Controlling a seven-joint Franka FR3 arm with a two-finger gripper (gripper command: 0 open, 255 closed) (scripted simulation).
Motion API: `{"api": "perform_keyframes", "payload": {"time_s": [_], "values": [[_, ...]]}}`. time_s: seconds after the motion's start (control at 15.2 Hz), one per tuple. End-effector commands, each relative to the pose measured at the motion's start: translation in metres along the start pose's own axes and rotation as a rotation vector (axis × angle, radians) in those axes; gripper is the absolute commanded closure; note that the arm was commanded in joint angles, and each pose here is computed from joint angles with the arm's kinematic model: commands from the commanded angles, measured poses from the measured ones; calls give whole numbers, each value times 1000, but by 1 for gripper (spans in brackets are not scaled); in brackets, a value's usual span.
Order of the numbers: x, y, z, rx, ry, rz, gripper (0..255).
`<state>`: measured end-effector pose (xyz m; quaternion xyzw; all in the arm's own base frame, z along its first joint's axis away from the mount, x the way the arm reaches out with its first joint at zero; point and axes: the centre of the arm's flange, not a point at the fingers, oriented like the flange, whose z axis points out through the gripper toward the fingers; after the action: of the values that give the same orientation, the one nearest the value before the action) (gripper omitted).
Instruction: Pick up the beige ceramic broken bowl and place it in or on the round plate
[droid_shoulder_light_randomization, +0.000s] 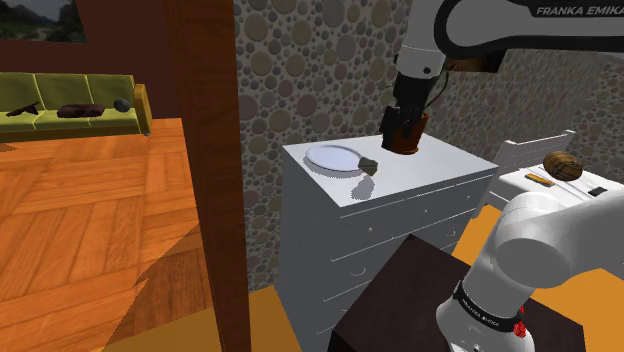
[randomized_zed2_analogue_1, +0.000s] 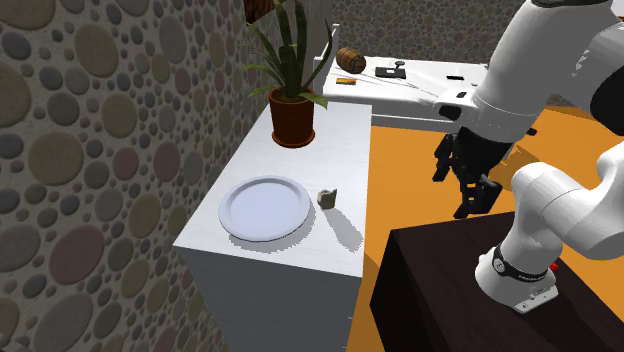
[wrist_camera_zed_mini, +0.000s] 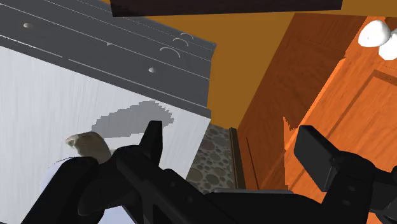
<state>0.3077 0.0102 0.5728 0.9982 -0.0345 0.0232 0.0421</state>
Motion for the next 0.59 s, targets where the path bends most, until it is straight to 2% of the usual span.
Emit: {"api": "perform_keyframes", "payload": {"time_s": [0.0,0.53], "values": [[0,0,0,0,0,0,0],[53,42,72,-91,1,-68,0]]}}
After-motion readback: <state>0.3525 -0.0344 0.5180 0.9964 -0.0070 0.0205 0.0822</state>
